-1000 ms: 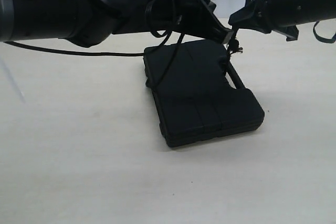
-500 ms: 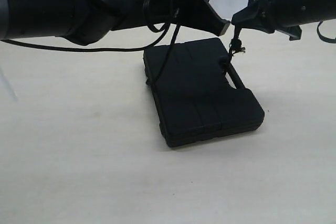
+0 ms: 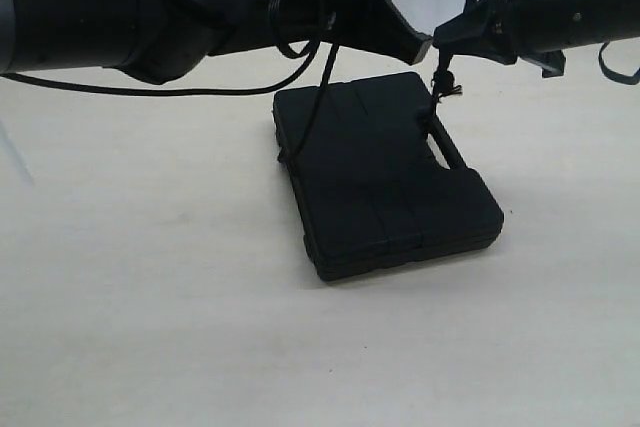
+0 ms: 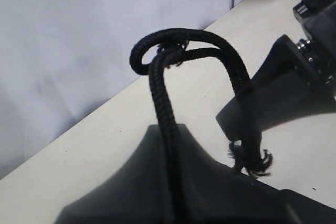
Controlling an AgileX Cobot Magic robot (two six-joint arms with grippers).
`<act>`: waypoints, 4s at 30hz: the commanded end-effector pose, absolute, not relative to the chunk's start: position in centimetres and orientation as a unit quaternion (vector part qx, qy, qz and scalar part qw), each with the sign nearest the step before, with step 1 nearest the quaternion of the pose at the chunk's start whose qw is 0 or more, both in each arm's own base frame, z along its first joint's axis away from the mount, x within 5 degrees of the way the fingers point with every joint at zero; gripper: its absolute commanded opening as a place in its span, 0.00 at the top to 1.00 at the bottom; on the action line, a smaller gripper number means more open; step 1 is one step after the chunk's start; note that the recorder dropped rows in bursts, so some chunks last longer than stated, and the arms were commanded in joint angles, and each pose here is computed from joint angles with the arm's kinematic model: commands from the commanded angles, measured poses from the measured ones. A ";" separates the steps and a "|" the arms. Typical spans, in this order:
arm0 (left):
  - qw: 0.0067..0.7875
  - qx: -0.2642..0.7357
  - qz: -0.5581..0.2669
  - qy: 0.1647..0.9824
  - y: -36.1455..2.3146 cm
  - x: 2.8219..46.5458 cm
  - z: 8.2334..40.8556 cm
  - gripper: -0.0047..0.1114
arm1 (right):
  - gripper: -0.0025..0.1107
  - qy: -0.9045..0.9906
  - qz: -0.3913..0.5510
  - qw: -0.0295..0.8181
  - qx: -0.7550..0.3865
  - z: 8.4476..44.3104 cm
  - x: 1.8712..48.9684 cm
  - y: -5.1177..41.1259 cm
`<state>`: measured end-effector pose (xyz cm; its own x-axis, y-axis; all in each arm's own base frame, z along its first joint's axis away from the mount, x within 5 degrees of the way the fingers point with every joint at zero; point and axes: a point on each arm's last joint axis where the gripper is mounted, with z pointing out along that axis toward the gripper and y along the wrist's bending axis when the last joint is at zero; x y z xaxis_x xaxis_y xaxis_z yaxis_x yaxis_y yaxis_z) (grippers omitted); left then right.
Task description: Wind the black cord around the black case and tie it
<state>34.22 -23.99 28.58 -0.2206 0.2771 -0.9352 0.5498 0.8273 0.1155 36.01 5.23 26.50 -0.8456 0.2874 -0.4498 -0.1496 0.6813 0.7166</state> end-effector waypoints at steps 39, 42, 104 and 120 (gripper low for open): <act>0.577 0.260 -0.093 0.769 -25.4 34.4 26.8 0.96 | 0.94 0.866 0.416 0.274 -0.048 27.1 35.1 5.8; 0.578 0.259 -0.093 0.768 -25.4 34.4 26.8 0.96 | 0.94 0.873 0.402 0.268 -0.061 26.8 35.0 5.7; 0.563 0.295 -0.053 0.770 -26.1 35.5 23.1 0.96 | 0.51 0.912 0.222 0.236 -0.250 22.3 35.1 8.6; 0.577 0.306 -0.032 0.757 -26.0 35.7 23.4 0.96 | 0.23 0.886 0.174 0.271 -0.335 27.0 32.5 7.9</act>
